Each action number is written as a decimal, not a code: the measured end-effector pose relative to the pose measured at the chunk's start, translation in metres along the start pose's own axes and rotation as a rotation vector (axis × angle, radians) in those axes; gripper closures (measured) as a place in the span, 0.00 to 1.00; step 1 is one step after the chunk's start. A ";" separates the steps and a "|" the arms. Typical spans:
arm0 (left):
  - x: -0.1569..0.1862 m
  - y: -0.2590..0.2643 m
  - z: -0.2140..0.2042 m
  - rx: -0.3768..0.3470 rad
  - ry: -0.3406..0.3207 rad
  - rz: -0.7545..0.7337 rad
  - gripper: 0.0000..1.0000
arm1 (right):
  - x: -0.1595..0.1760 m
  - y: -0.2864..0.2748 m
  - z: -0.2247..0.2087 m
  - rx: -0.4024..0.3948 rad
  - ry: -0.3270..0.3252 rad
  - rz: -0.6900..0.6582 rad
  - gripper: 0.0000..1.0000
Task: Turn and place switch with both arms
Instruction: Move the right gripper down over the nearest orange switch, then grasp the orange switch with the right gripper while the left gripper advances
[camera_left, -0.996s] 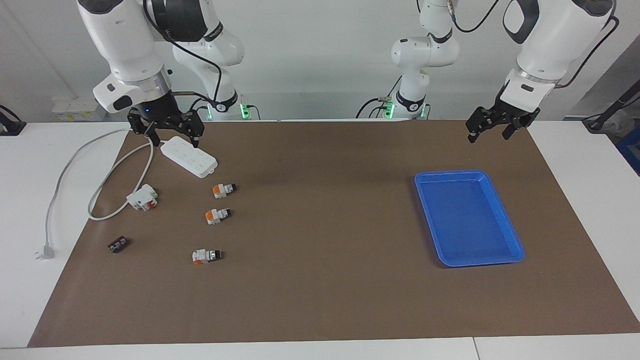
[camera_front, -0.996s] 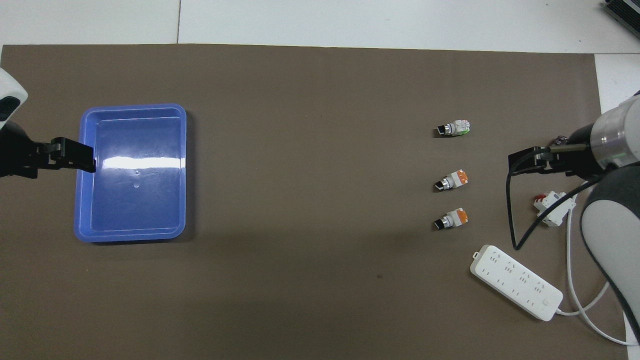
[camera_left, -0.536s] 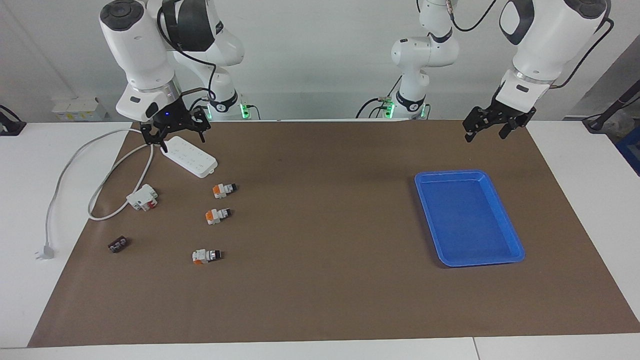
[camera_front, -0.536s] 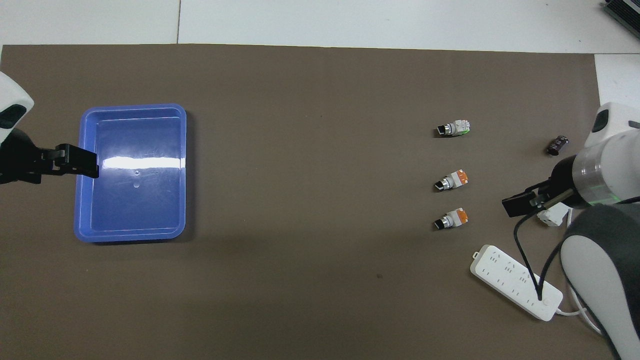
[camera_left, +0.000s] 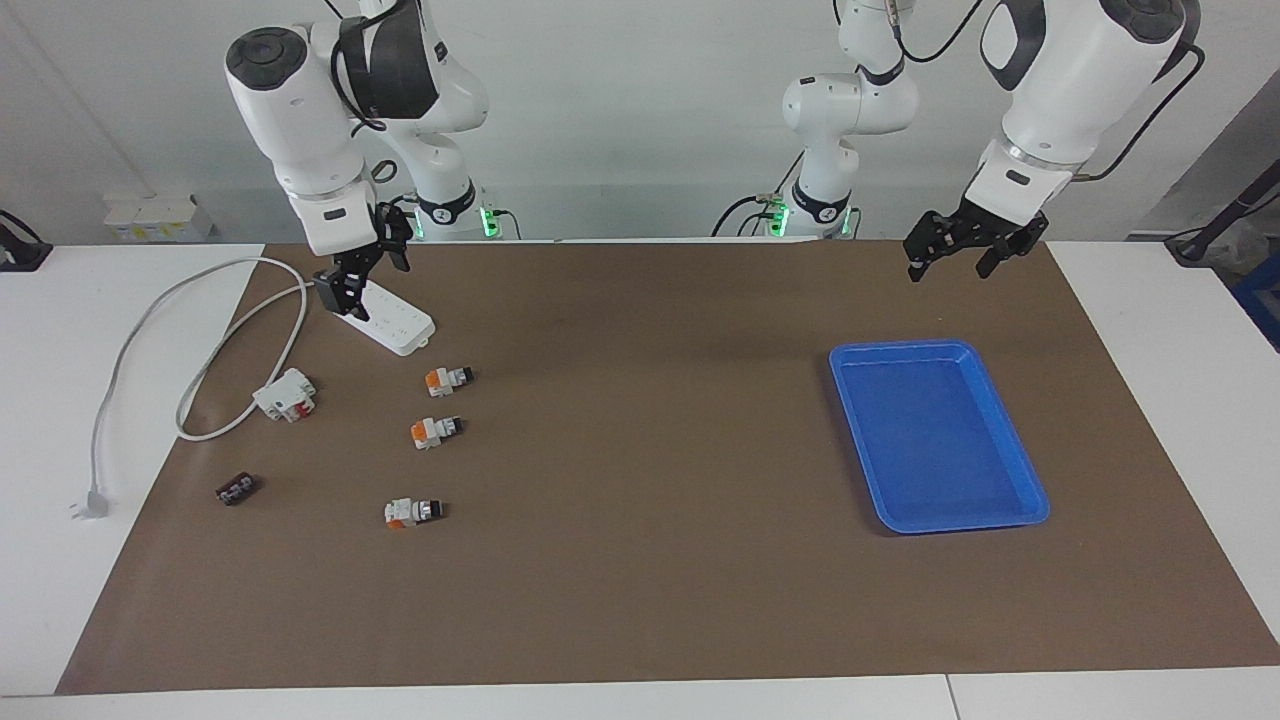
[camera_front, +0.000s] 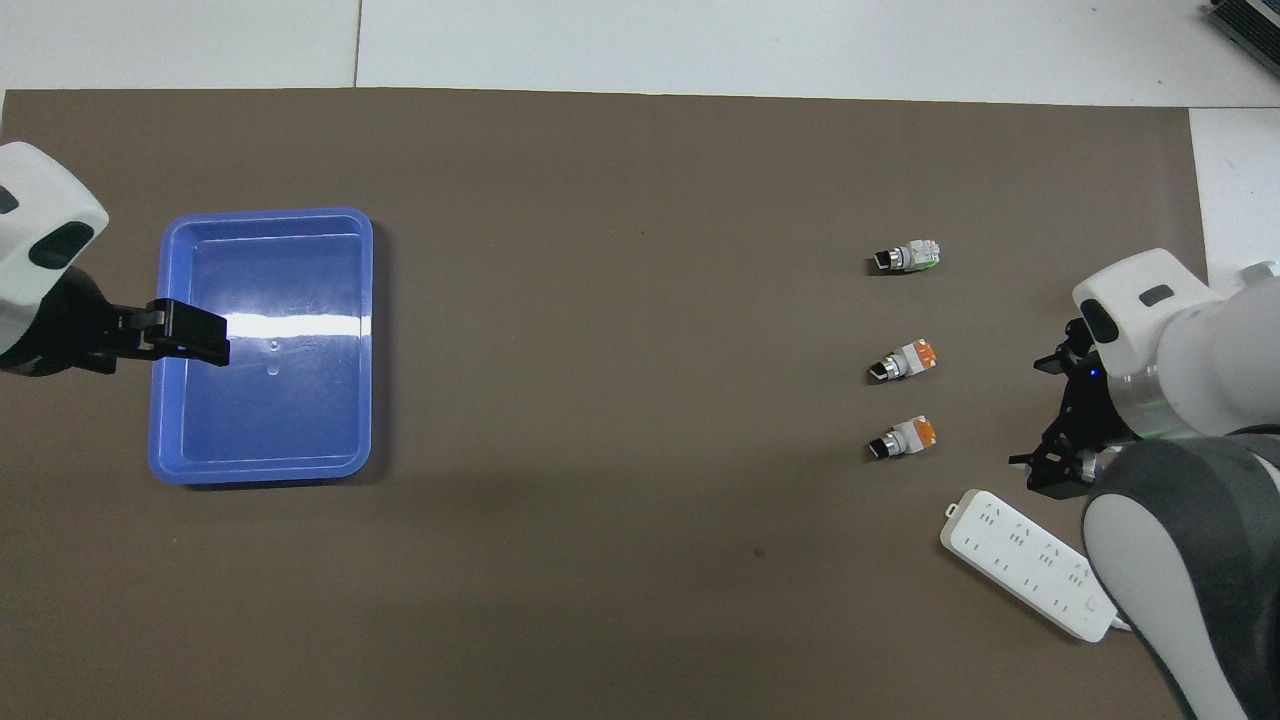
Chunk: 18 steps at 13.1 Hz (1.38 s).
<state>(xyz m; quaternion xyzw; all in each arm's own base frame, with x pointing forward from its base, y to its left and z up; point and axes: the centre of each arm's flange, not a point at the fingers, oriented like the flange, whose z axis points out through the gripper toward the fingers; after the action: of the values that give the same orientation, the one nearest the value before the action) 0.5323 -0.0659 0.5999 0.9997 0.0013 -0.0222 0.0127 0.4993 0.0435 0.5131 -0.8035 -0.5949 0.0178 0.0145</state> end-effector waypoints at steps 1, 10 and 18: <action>0.000 0.001 0.000 -0.001 0.000 0.002 0.00 | 0.000 0.001 0.011 -0.009 0.010 -0.093 0.00; -0.005 0.012 0.010 -0.017 -0.008 0.019 0.00 | 0.001 0.001 0.109 0.010 0.028 -0.529 0.01; -0.006 0.013 0.014 -0.035 -0.007 0.016 0.00 | 0.003 0.016 0.181 0.045 0.078 -0.714 0.03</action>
<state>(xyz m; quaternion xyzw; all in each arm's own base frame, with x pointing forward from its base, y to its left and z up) 0.5259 -0.0798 0.5861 0.9992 -0.0065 -0.0253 0.0304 0.5067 0.0423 0.3317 -0.5447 -0.8365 -0.0060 0.0600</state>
